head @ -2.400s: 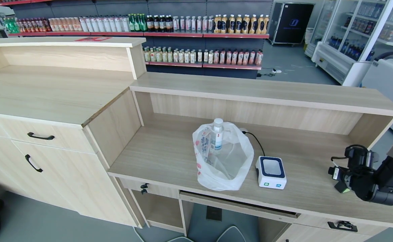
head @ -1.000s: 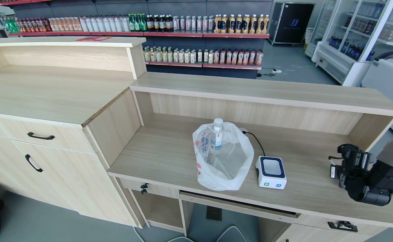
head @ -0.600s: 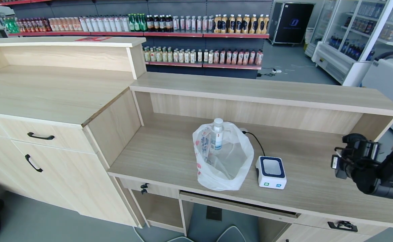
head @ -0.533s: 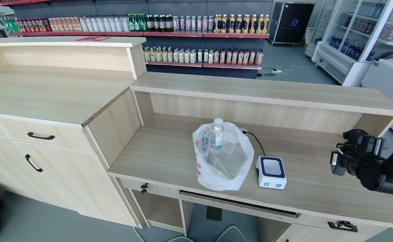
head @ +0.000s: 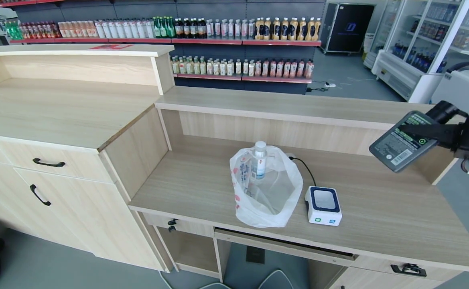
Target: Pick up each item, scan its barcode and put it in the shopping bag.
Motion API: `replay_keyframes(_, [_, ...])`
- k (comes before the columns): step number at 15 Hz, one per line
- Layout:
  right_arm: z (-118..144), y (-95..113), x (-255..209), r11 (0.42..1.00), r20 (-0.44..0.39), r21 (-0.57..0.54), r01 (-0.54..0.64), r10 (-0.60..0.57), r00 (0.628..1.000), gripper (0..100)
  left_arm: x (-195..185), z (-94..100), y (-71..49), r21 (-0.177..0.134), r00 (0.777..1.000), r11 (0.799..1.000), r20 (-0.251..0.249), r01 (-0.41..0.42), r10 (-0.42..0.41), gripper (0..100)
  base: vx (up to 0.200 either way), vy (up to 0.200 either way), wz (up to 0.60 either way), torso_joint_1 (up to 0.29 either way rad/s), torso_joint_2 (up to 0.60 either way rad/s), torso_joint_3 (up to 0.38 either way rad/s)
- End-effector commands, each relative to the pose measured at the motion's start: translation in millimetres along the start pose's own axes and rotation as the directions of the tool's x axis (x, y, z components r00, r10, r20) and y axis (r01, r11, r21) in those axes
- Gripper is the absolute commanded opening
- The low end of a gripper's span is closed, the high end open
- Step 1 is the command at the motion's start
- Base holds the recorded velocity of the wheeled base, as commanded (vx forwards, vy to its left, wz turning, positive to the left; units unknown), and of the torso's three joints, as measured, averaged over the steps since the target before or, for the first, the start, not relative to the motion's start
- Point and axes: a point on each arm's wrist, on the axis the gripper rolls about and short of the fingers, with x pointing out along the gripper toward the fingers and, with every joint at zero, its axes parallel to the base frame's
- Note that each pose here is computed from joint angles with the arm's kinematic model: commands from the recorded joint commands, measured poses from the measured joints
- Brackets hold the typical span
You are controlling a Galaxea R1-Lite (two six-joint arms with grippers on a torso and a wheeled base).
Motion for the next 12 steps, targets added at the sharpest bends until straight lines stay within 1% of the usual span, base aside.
replay_keyframes(1, [5.2,82.0,-26.1,0.975,0.004,-0.064,-0.214,0.215,0.977,0,0.0,0.0,0.0,0.000,1.000,1.000,0.001,-0.001,0.001,100,0.000,0.000,0.00,0.000,0.00,0.000])
replay_keyframes(4, [-5.0,118.7,-28.0,0.932,-0.067,-0.066,-0.356,0.352,0.934,0,0.0,0.0,0.0,0.000,1.000,1.000,0.001,-0.001,0.001,100,0.000,0.000,0.00,0.000,0.00,0.000])
replay_keyframes(5, [-8.0,129.2,-32.0,0.918,-0.085,-0.066,-0.392,0.386,0.918,0,0.0,0.0,0.0,0.000,1.000,1.000,0.001,-0.001,0.001,100,0.000,0.000,0.00,0.000,0.00,0.000])
replay_keyframes(6, [-10.3,135.3,-35.6,0.909,-0.093,-0.067,-0.412,0.405,0.909,0,0.0,0.0,0.0,0.000,1.000,1.000,0.001,-0.001,0.001,100,0.000,0.000,0.00,0.000,0.00,0.000])
replay_keyframes(7, [-13.1,146.4,-41.6,0.889,-0.104,-0.080,-0.452,0.443,0.890,0,0.0,0.0,0.0,0.000,1.000,1.000,0.001,-0.001,0.001,100,0.000,0.000,0.00,0.000,0.00,0.000])
replay_keyframes(10, [-14.4,165.3,-59.7,0.852,-0.091,-0.138,-0.505,0.497,0.863,0,0.0,0.0,0.0,0.000,1.000,1.000,0.001,-0.001,0.001,100,0.000,0.000,0.00,0.000,0.00,0.000])
replay_keyframes(12, [-24.1,169.4,-69.5,0.845,-0.100,-0.133,-0.518,0.509,0.855,0,0.0,0.0,0.0,0.000,1.000,1.000,0.001,-0.001,0.001,100,0.000,0.000,0.00,0.000,0.00,0.000])
